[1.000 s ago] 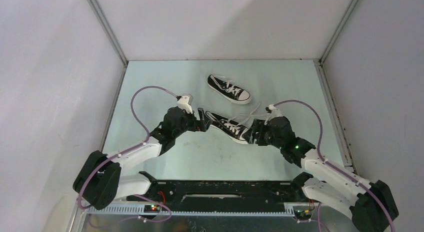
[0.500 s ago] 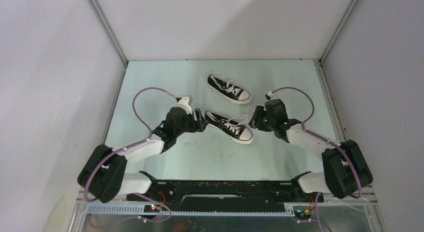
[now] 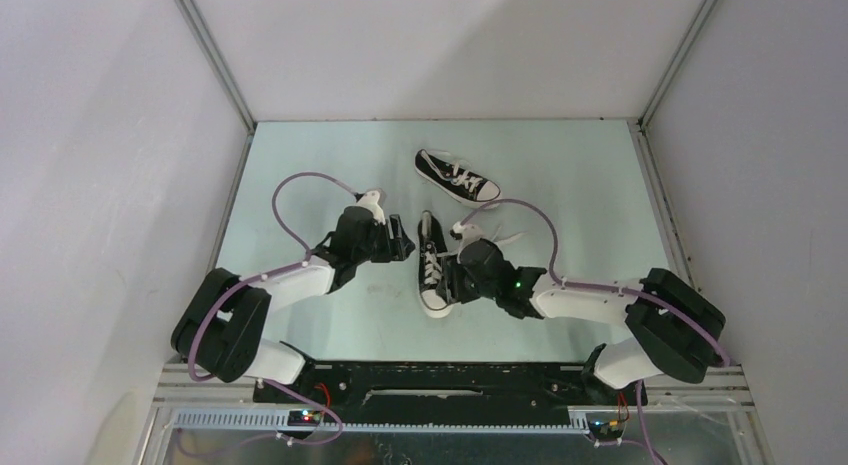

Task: Tie the shoes

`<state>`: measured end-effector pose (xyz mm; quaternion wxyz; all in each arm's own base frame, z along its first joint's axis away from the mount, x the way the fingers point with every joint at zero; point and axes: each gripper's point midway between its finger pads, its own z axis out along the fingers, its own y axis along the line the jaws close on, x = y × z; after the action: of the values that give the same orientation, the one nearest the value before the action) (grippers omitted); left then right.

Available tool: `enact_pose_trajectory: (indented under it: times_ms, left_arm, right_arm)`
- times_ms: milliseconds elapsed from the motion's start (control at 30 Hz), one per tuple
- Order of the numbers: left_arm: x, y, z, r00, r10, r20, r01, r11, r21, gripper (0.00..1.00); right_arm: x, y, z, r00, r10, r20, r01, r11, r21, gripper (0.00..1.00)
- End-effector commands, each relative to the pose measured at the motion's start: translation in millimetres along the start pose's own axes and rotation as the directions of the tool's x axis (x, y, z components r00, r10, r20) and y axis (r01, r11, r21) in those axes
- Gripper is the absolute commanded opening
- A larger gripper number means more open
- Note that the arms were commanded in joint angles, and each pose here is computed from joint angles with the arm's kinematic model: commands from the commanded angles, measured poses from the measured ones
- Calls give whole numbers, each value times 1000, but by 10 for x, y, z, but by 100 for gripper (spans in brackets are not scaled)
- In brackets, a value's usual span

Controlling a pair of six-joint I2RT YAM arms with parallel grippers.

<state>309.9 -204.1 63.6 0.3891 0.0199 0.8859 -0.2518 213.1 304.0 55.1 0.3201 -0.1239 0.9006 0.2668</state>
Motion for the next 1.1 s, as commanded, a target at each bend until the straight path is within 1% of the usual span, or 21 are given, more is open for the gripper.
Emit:
enact_pose_trajectory:
  times_ms: [0, 67, 100, 167, 200, 333, 367, 433, 500, 600, 633, 700, 767, 833, 867, 900, 933, 967, 1000, 1067]
  left_arm:
    - [-175, -129, -58, 999, 11, 39, -13, 999, 49, 69]
    - [-186, -134, -76, 999, 13, 48, -15, 998, 53, 69]
    - [-182, -145, -80, 999, 13, 47, -16, 998, 60, 69]
    - [-182, -181, -81, 999, 16, 45, -20, 997, 81, 69]
    - [-188, -202, -83, 999, 18, 48, -22, 996, 92, 69]
    - [-204, -231, -124, 998, 29, 60, -35, 994, 107, 68]
    - [-219, -245, -155, 997, 35, 72, -43, 993, 113, 68]
    - [-243, -274, -200, 995, 47, 91, -58, 991, 124, 68]
    - [-249, -325, -233, 993, 65, 104, -79, 988, 136, 68]
    - [-254, -387, -236, 990, 88, 113, -104, 984, 143, 69]
    - [-238, -390, -227, 990, 92, 107, -106, 985, 139, 69]
    - [-218, -383, -206, 992, 88, 89, -99, 986, 132, 69]
    - [-219, -379, -196, 993, 78, 86, -88, 988, 127, 69]
    - [-229, -379, -203, 993, 69, 95, -81, 989, 127, 70]
    - [-232, -377, -213, 993, 68, 99, -80, 989, 126, 70]
    - [-238, -363, -217, 993, 67, 102, -79, 990, 118, 70]
    - [-246, -354, -227, 992, 68, 105, -80, 991, 112, 71]
    - [-259, -339, -233, 991, 68, 111, -80, 992, 102, 71]
    - [-263, -332, -244, 991, 70, 113, -81, 992, 98, 71]
    - [-278, -312, -252, 990, 68, 121, -79, 993, 85, 71]
  right_arm:
    - [-392, 235, -144, 994, 33, 105, -24, 996, -86, 48]
    - [-519, 96, -229, 991, 30, 127, -22, 998, -62, 49]
    - [-569, 89, -290, 991, 28, 133, -18, 997, -75, 50]
    - [-688, -87, -365, 988, 19, 152, -13, 999, -41, 53]
    - [-712, -251, -393, 990, 11, 141, -12, 1000, 4, 57]
    - [-878, -593, -464, 988, -39, 148, 25, 995, 99, 63]
    - [-842, -682, -437, 992, -31, 123, 15, 991, 129, 65]
    - [-874, -848, -390, 994, 23, 108, -41, 986, 163, 68]
    - [-861, -935, -325, 988, 110, 111, -130, 972, 195, 68]
    - [-824, -1016, -244, 977, 163, 135, -194, 945, 264, 67]
    - [-806, -958, -225, 974, 178, 142, -212, 939, 271, 66]
    - [-808, -1000, -196, 964, 191, 187, -247, 904, 349, 64]
    - [-760, -1020, -154, 952, 228, 203, -295, 862, 412, 62]
    - [-700, -1012, -73, 944, 267, 194, -327, 831, 450, 60]
    - [-633, -1034, -7, 945, 277, 174, -327, 819, 471, 60]
    - [-658, -975, 21, 941, 290, 176, -340, 815, 470, 60]
    - [-584, -961, 81, 946, 285, 154, -323, 812, 486, 60]
    - [-651, -929, 103, 942, 285, 175, -335, 805, 489, 60]
    - [-584, -918, 143, 946, 280, 160, -322, 798, 509, 60]
    - [-641, -890, 182, 945, 279, 171, -327, 776, 539, 59]
